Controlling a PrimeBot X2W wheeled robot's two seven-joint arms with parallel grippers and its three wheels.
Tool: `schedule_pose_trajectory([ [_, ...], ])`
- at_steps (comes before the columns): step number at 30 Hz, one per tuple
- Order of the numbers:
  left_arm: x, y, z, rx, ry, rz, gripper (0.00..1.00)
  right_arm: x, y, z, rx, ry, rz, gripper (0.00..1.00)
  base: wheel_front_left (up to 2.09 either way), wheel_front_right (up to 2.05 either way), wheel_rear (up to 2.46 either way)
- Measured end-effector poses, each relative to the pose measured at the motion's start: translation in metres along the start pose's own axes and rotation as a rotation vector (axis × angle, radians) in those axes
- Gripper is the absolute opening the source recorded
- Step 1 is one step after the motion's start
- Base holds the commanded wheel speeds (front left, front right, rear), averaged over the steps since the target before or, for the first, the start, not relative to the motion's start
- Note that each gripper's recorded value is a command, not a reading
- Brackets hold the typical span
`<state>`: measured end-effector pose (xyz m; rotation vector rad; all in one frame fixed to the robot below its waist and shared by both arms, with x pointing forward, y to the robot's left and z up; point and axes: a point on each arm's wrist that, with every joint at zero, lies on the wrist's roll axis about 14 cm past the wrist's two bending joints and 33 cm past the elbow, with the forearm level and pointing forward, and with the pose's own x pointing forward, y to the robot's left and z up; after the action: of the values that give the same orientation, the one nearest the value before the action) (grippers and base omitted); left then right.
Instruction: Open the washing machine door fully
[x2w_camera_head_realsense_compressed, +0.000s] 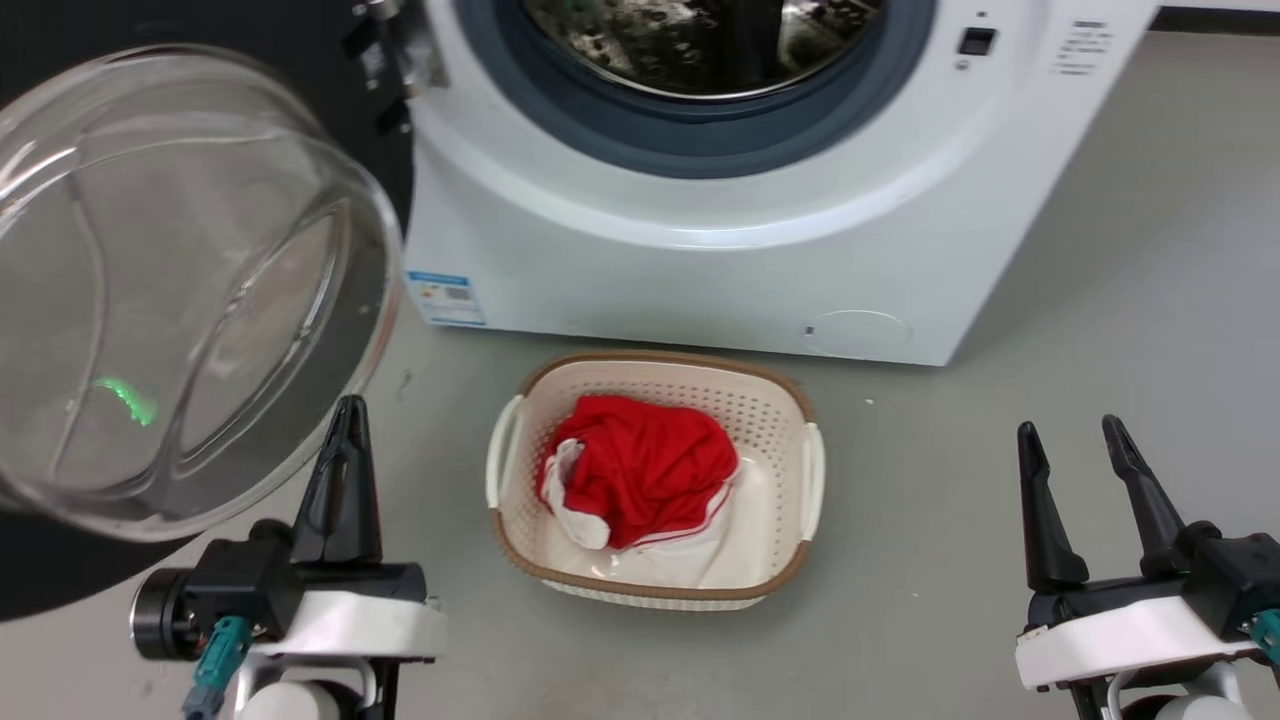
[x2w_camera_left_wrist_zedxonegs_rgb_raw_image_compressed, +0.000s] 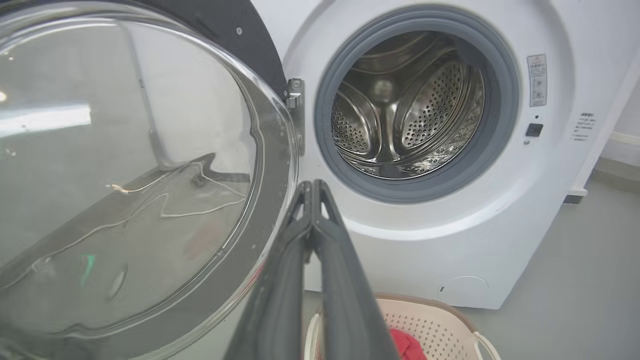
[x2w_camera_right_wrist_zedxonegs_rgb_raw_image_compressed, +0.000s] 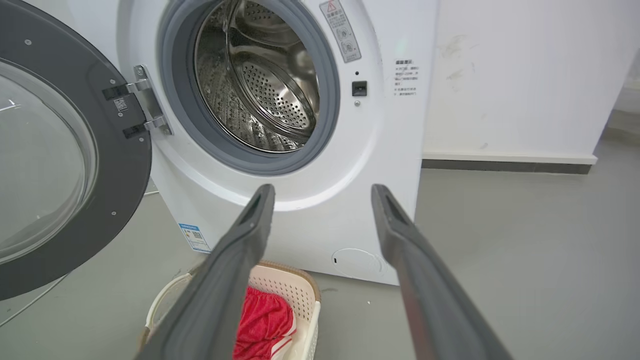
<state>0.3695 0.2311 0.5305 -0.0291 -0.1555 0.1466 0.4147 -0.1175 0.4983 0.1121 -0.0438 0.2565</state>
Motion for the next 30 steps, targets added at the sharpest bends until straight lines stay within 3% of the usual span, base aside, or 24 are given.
schedule_pose_trajectory([
  [7,0.025,-0.052,-0.001,-0.020,-0.020,-0.139,0.00,-0.025,-0.033,0.012,-0.027,-0.022,-0.113,1.00,0.00,0.00,0.00],
  [8,0.027,-0.057,-0.002,-0.024,-0.019,-0.152,0.04,-0.028,-0.036,0.014,-0.030,-0.026,-0.124,1.00,0.00,0.00,0.00],
  [10,0.030,-0.065,-0.003,-0.028,-0.018,-0.170,0.39,-0.033,-0.040,0.017,-0.035,-0.033,-0.140,1.00,0.00,0.00,0.00],
  [11,0.031,-0.068,-0.003,-0.031,-0.018,-0.175,0.48,-0.036,-0.041,0.018,-0.035,-0.034,-0.145,1.00,0.00,0.00,0.00],
  [13,0.032,-0.073,-0.002,-0.036,-0.022,-0.186,0.92,-0.040,-0.044,0.020,-0.039,-0.040,-0.157,1.00,0.00,0.00,0.00],
  [14,0.032,-0.075,-0.003,-0.038,-0.020,-0.190,1.00,-0.042,-0.045,0.021,-0.042,-0.042,-0.162,1.00,0.00,0.00,0.00],
  [30,0.018,-0.065,-0.009,-0.017,0.008,-0.159,1.00,-0.047,-0.043,0.025,-0.044,-0.056,-0.163,1.00,0.00,0.00,0.00],
])
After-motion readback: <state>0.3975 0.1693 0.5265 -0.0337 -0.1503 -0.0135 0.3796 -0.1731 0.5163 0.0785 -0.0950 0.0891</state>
